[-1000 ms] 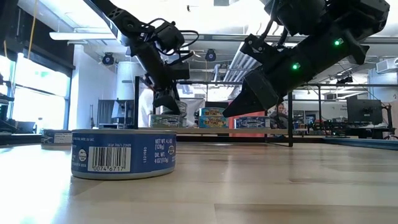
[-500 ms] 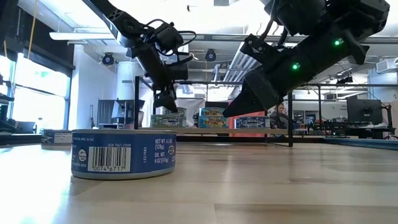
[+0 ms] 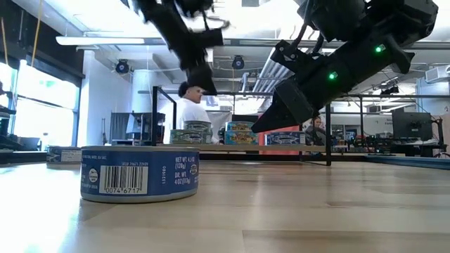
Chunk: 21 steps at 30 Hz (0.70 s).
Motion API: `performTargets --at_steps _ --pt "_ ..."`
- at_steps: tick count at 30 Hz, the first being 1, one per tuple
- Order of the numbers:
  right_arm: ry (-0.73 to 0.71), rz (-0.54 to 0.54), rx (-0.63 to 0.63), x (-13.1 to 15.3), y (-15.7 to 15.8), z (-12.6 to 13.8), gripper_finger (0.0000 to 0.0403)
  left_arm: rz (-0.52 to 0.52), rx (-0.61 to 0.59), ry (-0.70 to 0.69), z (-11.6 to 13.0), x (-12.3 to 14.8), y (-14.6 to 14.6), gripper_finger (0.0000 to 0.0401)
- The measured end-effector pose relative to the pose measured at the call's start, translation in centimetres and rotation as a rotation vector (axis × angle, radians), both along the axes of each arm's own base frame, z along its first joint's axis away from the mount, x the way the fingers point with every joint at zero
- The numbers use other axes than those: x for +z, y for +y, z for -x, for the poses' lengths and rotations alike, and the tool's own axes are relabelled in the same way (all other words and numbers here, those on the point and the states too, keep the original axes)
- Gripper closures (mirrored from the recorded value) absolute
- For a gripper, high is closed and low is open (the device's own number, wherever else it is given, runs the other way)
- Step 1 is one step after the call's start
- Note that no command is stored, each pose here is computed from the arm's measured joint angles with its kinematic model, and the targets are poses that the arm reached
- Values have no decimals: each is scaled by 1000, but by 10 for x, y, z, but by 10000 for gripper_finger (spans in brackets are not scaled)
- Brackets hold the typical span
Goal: Stack canned seafood by type on shelf
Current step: Stack the green tuna can on top of the green tuna can on the shelf, then stack the dark blue tuna can on top of the dark blue tuna can on the shelf
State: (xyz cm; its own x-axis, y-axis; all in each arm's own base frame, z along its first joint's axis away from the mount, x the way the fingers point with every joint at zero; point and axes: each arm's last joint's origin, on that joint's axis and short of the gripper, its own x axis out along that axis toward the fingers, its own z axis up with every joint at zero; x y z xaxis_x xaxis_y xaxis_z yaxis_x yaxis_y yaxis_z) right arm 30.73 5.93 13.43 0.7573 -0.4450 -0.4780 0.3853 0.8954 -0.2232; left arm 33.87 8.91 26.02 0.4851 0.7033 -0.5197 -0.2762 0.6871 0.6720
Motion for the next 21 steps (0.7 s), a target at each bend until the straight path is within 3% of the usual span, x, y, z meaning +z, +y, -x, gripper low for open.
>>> performTargets --at_steps 3,9,16,21 --pt "-8 -18 -7 0 0 0 191 28 37 -34 15 16 -29 129" --pt "-14 -50 3 0 1 0 191 214 132 -85 66 32 -79 163" --pt "-10 -32 11 0 0 -1 191 339 194 -169 126 11 -124 183" --pt "7 -12 7 -1 -3 -1 191 406 191 -200 151 -17 -142 186"
